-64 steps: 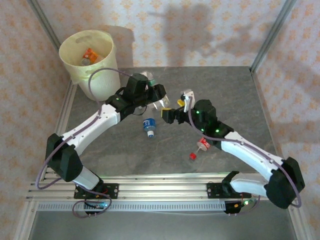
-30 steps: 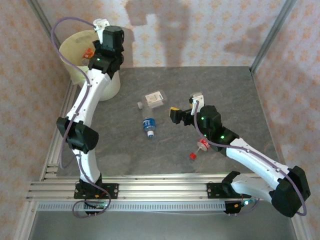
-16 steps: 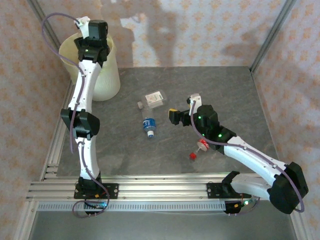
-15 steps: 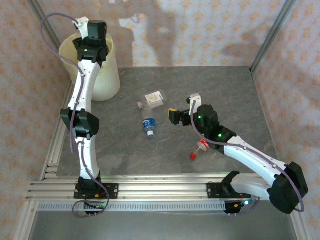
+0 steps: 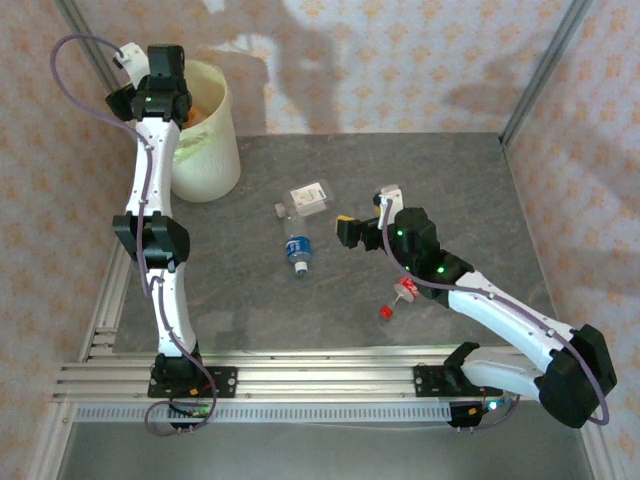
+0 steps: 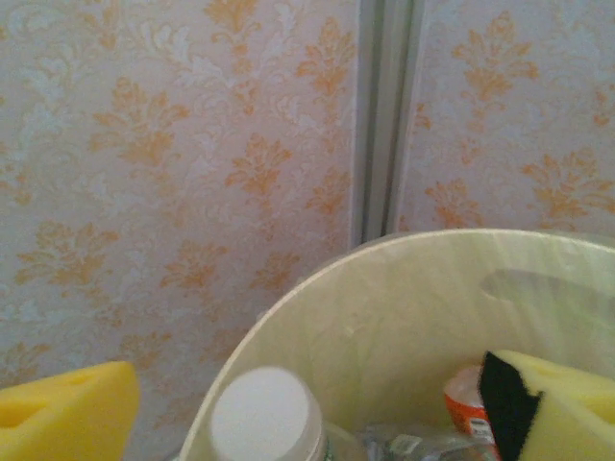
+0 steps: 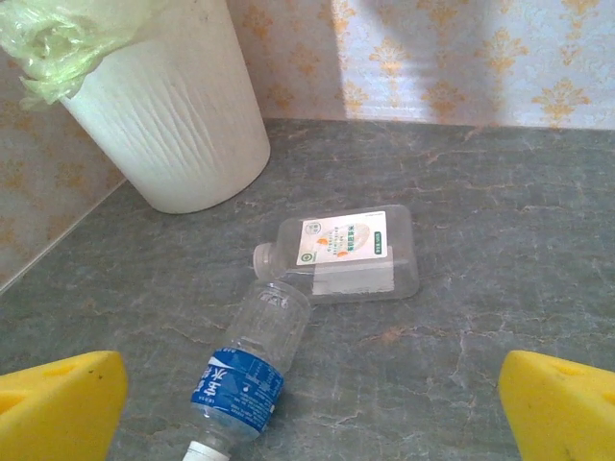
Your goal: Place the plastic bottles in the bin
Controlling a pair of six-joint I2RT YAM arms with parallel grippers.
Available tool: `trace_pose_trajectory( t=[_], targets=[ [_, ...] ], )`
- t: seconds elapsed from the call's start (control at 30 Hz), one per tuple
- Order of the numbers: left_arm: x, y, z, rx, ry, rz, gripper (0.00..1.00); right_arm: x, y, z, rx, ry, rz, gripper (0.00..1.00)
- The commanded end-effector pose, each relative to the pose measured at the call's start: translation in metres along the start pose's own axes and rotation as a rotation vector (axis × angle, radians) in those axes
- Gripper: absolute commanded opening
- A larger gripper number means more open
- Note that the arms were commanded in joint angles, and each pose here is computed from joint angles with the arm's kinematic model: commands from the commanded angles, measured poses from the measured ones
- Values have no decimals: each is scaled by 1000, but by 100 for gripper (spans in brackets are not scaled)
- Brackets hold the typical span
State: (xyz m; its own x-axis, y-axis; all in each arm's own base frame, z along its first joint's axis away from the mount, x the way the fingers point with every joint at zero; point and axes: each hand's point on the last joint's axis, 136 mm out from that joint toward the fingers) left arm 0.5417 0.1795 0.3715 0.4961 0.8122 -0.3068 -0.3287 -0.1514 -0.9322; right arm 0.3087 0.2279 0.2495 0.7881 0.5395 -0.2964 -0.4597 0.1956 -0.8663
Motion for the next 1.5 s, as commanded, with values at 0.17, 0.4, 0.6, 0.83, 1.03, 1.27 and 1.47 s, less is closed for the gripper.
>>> trace_pose_trajectory(
  t=[0.17, 0.4, 0.6, 0.83, 1.03, 1.27, 1.47],
  targets=[
    [-12, -9, 19, -63, -73, -15, 100, 2, -12, 10, 23, -31, -19, 99],
    [-48, -21, 24, -46, -193, -87, 100, 3, -13, 11, 22, -33, -19, 99],
    [-87, -24, 20, -51, -247, -132, 100, 3, -13, 13, 26, -38, -15, 99],
    [-137, -18, -10, -66, -78, -122, 100, 3, -12, 11, 28, -32, -12, 99],
    [-192, -4, -42, -4, 187, -75, 100, 5, -9, 8, 18, -16, -10, 99],
    [-255, 42, -69, 20, 598, 34, 100, 10, -7, 7, 0, -11, -2, 99],
    [-283, 96, -69, -15, 790, 147, 100, 13, -3, 4, -1, -7, 0, 99]
  ],
)
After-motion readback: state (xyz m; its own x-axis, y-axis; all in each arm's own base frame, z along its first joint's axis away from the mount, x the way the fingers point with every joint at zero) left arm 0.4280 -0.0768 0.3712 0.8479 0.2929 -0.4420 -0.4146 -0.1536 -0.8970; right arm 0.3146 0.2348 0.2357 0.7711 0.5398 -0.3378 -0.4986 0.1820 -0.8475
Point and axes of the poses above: each hand's point on the last joint's axis, 136 mm out from that joint toward the fingers, its own x axis out along the fingers, its own z axis along the line the jaws close on, y = z × x, and after that the axes turned 10 degrees about x, right-handed
